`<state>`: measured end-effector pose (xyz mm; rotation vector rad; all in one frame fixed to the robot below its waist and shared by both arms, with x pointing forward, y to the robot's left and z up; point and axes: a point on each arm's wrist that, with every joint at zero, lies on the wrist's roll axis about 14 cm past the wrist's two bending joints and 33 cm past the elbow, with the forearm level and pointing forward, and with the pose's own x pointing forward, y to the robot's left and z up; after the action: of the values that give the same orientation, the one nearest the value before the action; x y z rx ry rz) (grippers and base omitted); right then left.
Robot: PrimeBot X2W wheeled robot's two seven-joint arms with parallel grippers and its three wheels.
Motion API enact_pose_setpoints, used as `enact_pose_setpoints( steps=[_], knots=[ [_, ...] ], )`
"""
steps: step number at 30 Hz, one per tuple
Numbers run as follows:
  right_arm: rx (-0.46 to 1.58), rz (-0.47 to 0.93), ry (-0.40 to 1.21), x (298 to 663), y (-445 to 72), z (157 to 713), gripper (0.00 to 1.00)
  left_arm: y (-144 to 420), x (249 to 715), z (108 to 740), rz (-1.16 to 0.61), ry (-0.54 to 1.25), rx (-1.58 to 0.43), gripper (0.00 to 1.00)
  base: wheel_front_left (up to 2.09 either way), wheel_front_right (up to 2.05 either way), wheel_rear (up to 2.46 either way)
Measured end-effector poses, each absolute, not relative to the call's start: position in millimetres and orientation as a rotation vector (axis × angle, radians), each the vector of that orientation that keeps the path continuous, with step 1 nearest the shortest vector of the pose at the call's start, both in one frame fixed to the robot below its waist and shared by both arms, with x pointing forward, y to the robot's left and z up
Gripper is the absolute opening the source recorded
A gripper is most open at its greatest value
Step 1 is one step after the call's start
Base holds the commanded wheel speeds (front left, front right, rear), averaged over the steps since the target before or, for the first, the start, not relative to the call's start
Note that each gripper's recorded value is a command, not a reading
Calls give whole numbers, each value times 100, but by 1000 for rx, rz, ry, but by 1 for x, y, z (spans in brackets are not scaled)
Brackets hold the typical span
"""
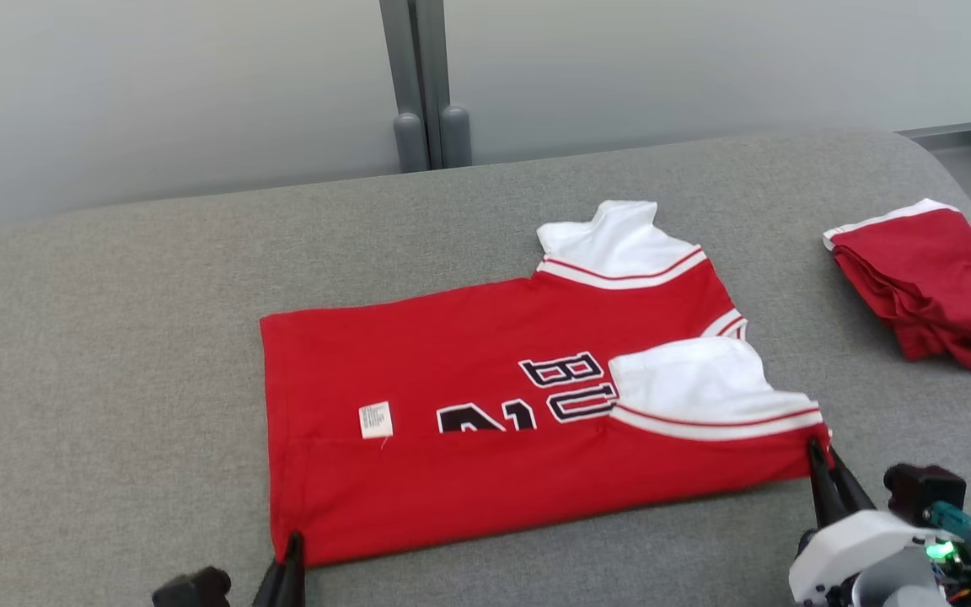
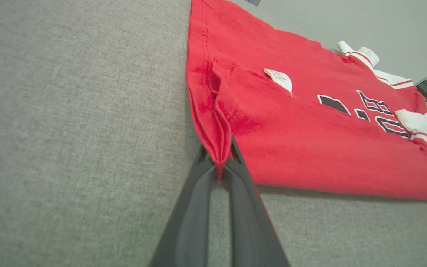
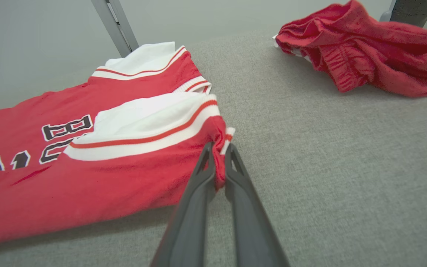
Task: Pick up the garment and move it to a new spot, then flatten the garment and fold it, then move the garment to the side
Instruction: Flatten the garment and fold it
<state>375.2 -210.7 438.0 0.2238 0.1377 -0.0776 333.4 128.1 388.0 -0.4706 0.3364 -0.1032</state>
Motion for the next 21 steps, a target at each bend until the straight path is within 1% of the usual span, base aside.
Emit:
enact_pose_setpoints(
  steps=[2, 3, 4, 5, 9, 14, 18, 21],
  knots=[
    [224, -80, 180, 363, -209, 424, 0, 127, 317, 376, -89, 378, -479, 0, 0, 0, 0],
    [223, -81, 194, 360, -209, 420, 9, 127, 312, 372, -80, 390, -484, 43, 0, 0, 0],
    [220, -82, 200, 359, -210, 418, 44, 128, 311, 372, -74, 390, -488, 100, 0, 0, 0],
    [219, -85, 201, 360, -211, 417, 100, 132, 313, 374, -62, 377, -492, 100, 0, 0, 0],
    [186, -88, 191, 371, -215, 420, 100, 140, 328, 385, -51, 331, -476, 100, 0, 0, 0],
    [132, -56, 93, 417, -211, 453, 100, 150, 384, 422, -93, 203, -399, 100, 0, 0, 0],
    [95, -11, 57, 453, -198, 466, 100, 156, 422, 428, -115, 193, -359, 100, 0, 0, 0],
    [72, 26, 45, 477, -187, 470, 100, 159, 444, 422, -136, 219, -324, 100, 0, 0, 0]
  ],
)
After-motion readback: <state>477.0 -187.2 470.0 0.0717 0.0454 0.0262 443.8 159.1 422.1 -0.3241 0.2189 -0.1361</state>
